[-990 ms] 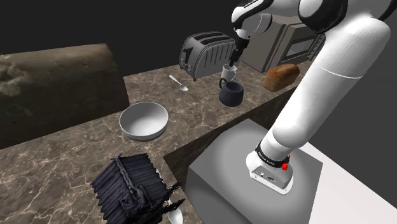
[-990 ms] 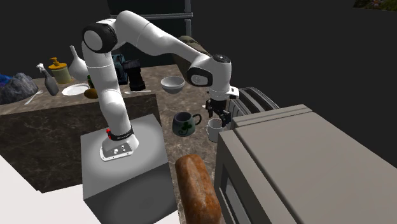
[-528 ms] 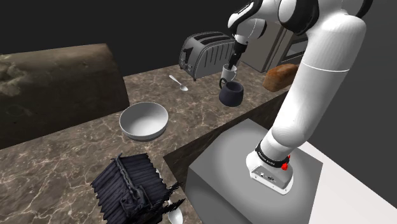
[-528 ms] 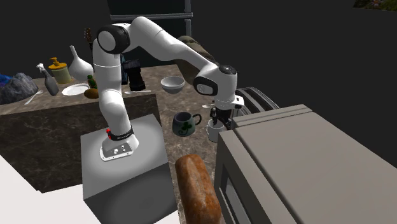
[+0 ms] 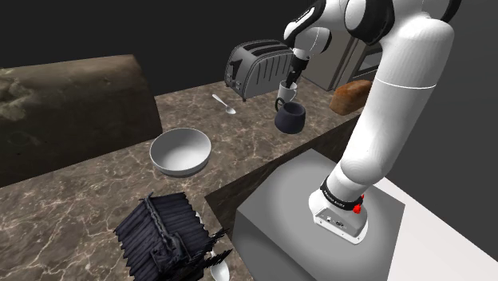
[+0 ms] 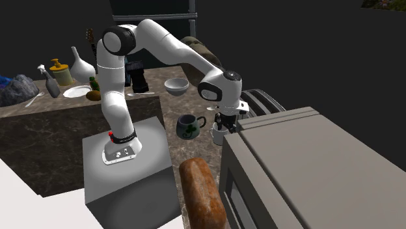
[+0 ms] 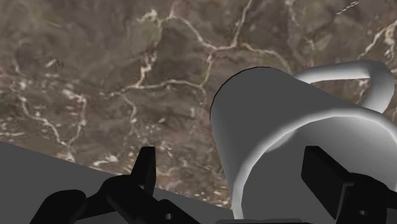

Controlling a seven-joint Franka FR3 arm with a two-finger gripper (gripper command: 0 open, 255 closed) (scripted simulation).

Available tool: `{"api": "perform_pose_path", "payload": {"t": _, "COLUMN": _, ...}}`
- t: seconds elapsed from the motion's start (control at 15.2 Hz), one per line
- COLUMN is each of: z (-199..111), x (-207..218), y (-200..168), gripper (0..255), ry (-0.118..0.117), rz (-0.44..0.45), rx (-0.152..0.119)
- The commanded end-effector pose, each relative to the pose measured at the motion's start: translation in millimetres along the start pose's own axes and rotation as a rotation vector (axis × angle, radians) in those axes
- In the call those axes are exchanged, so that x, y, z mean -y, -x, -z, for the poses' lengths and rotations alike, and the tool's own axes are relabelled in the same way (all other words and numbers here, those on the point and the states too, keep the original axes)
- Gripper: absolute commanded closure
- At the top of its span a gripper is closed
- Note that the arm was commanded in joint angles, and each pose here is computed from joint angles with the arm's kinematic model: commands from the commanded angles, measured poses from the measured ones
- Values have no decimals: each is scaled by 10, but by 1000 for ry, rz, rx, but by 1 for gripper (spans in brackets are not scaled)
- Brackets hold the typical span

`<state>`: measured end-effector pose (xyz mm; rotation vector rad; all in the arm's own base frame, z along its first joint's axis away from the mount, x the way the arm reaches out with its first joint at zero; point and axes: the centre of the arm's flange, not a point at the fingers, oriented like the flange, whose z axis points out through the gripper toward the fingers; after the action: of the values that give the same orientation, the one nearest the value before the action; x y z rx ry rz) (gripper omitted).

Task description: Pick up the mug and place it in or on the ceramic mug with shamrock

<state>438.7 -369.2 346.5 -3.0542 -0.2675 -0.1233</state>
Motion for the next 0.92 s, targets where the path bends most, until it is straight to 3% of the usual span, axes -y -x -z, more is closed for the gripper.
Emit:
{"api": "perform_pose_path", "payload": {"t": 0.0, "z": -1, "x": 0, "y": 0, "gripper": 0, "ry": 0, "rz": 0, "rx": 0}}
{"api": "perform_pose_path", "payload": {"t": 0.07, "z": 0, "x": 0, "y": 0, "gripper": 0, "ry": 0, "rz": 0, "rx": 0}}
{"api": "perform_pose_path", "payload": {"t": 0.13, "z": 0, "x": 0, "y": 0, "gripper": 255, "ry": 0, "rz": 0, "rx": 0}}
{"api": "perform_pose_path", "payload": {"t": 0.86, "z": 104, "x": 7, "y": -10, "gripper": 255, "ry": 0, "rz": 0, "rx": 0}}
